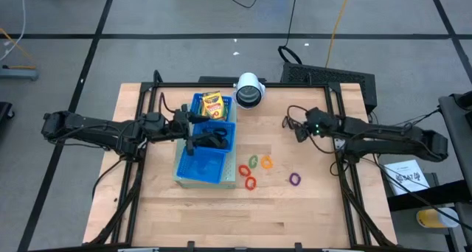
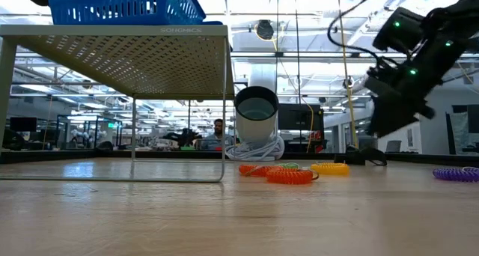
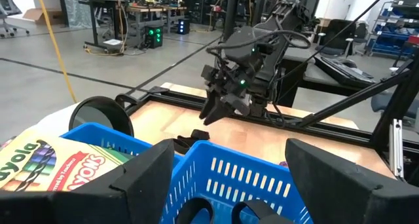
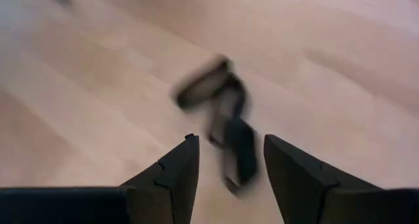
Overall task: Pick & Place Office Desk Supplies
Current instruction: Put the black rubber band into the middle blue bin on the shelf, then put the violet spring rubber band into the bottom blue bin on the shelf
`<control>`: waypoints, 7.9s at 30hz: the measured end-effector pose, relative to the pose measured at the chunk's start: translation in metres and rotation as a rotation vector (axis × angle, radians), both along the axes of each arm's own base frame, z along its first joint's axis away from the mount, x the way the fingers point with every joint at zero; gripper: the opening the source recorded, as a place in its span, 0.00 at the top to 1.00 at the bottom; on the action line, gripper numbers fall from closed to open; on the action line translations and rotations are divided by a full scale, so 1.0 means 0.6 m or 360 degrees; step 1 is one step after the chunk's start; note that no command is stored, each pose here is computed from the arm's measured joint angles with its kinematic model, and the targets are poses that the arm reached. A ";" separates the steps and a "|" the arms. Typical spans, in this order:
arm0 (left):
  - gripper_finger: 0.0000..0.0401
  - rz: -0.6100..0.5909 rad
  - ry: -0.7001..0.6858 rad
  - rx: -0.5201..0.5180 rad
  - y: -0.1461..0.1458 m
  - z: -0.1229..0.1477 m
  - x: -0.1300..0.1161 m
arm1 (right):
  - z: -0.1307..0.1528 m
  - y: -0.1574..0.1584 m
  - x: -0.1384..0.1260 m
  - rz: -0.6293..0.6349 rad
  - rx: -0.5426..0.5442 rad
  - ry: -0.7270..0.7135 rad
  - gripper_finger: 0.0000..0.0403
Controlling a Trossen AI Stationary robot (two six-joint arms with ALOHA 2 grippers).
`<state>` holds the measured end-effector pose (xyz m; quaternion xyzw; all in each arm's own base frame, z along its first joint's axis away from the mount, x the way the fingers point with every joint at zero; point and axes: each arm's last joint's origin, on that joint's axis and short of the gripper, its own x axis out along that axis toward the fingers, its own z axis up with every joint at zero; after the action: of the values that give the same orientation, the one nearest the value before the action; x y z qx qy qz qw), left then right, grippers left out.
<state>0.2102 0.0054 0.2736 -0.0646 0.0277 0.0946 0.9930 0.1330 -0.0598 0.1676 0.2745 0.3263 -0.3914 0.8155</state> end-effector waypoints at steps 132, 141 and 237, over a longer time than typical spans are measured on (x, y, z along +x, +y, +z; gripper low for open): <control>0.88 -0.0375 0.0012 0.0408 -0.032 0.020 0.309 | 0.103 0.115 0.157 0.1267 -0.1064 -0.1408 0.99; 0.95 -0.0378 0.0038 0.0408 -0.032 0.022 0.305 | 0.092 0.113 0.158 0.1243 -0.1060 -0.1261 0.87; 0.36 0.0113 0.0004 0.0055 -0.006 -0.005 -0.010 | 0.009 0.076 0.061 0.0440 -0.1008 0.0004 0.55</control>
<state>0.2043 0.0017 0.2704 -0.0482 0.0251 0.1304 0.9900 0.1693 -0.0143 0.1729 -0.0394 0.2239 -0.3594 0.9051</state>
